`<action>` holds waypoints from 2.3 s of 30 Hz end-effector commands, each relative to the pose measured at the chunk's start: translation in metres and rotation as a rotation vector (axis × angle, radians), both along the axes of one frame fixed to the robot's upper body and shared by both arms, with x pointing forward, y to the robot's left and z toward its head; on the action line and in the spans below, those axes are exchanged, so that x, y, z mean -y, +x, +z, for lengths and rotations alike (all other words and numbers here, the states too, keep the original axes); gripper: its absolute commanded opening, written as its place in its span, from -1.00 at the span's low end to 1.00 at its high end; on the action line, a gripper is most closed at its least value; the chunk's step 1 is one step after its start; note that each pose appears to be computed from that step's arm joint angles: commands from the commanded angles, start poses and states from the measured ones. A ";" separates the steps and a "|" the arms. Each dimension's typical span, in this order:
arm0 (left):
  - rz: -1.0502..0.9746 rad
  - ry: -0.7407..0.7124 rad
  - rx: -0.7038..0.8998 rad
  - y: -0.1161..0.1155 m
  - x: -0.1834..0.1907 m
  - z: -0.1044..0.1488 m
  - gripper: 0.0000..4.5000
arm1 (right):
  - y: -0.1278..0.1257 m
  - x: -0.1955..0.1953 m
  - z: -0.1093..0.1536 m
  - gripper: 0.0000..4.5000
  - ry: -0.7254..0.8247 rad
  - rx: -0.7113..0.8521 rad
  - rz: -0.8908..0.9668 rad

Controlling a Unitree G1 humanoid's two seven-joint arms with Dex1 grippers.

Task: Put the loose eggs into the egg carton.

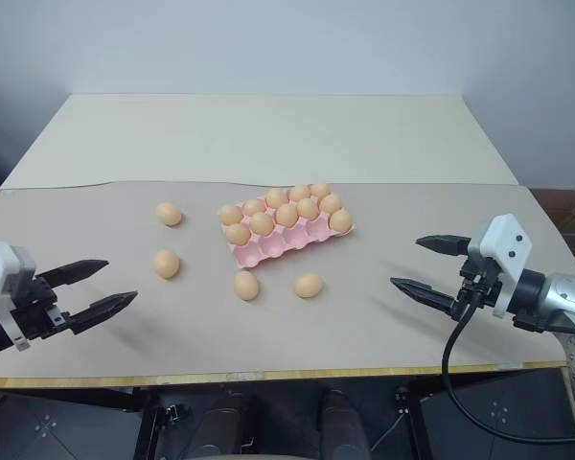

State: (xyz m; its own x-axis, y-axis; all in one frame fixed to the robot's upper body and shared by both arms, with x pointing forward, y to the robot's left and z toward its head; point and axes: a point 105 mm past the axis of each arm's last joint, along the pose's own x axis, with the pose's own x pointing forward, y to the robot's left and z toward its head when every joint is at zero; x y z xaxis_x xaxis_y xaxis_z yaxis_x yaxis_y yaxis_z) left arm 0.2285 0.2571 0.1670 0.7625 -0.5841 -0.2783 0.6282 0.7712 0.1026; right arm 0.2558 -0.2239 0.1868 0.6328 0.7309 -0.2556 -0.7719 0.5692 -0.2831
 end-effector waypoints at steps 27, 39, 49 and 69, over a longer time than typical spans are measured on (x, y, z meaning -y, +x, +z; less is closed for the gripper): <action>-0.152 -0.016 0.079 0.003 0.024 0.022 0.99 | 0.005 -0.058 -0.013 1.00 -0.144 0.041 0.201; -0.202 -0.031 0.076 0.011 0.032 0.024 0.99 | 0.040 -0.122 -0.052 1.00 -0.206 0.073 0.299; -0.203 -0.032 0.079 0.011 0.033 0.026 1.00 | 0.051 -0.136 -0.070 0.15 -0.263 0.064 0.348; -0.168 -0.028 0.084 0.013 0.033 0.022 1.00 | 0.136 -0.128 -0.002 -0.14 -0.202 0.212 0.044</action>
State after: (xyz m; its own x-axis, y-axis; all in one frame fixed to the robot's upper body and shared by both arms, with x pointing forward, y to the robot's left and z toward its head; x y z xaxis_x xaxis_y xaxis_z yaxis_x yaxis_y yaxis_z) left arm 0.2428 0.2263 0.1810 0.6683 -0.7120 -0.2155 0.7405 0.6645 0.1006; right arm 0.3874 -0.0981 0.1752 0.6399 0.7078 -0.2991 -0.7343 0.4486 -0.5095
